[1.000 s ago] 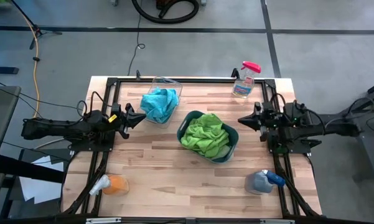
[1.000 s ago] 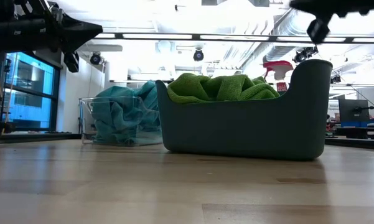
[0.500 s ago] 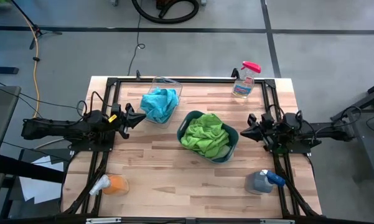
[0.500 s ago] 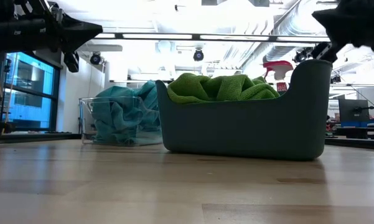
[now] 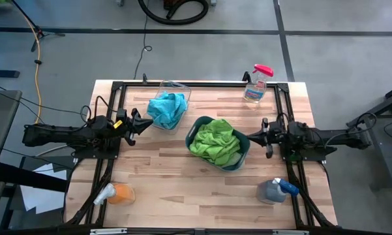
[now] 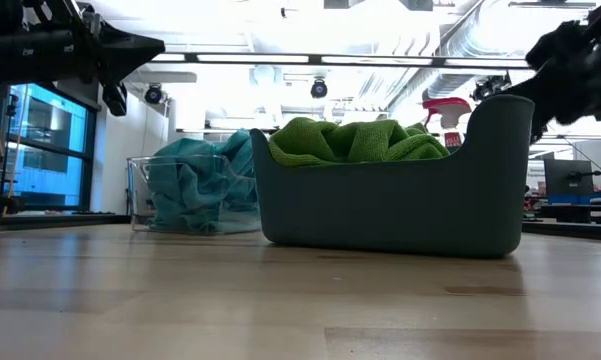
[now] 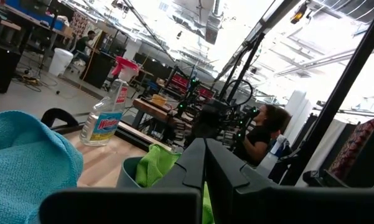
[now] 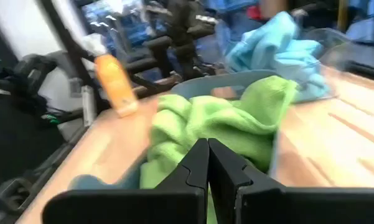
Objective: Sort microfiber towel by color & place in baskets
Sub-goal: Return to Home Position
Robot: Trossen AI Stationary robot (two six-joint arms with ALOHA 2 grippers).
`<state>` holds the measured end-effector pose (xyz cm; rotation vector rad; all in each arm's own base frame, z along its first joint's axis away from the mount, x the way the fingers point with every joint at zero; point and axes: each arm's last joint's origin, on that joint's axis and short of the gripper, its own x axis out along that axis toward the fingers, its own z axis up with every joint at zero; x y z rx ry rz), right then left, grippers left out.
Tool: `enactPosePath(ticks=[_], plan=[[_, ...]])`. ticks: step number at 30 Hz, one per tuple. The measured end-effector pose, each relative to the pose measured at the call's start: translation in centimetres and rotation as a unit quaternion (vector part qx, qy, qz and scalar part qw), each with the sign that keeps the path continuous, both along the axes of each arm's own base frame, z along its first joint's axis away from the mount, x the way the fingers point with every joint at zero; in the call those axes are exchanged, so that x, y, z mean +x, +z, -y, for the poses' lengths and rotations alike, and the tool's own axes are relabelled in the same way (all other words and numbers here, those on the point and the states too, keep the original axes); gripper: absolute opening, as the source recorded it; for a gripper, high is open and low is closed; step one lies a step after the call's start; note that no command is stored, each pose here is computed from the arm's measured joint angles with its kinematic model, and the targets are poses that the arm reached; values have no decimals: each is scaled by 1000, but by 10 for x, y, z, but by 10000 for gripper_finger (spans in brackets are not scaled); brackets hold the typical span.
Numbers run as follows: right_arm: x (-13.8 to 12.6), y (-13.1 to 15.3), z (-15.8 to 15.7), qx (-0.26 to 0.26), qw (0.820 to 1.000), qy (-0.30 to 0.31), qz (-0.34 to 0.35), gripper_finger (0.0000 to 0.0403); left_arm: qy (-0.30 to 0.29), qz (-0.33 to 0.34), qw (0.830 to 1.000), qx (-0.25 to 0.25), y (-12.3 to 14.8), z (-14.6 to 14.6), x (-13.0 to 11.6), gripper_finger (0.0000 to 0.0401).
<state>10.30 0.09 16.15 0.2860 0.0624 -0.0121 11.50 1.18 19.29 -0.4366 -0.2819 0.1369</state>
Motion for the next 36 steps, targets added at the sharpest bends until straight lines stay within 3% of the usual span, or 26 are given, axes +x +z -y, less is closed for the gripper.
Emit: enactPosePath(ticks=[36], plan=[[1,-2,1,-2,1000,-17,-21,0,0,-2,1000,2,0,0,0,0]])
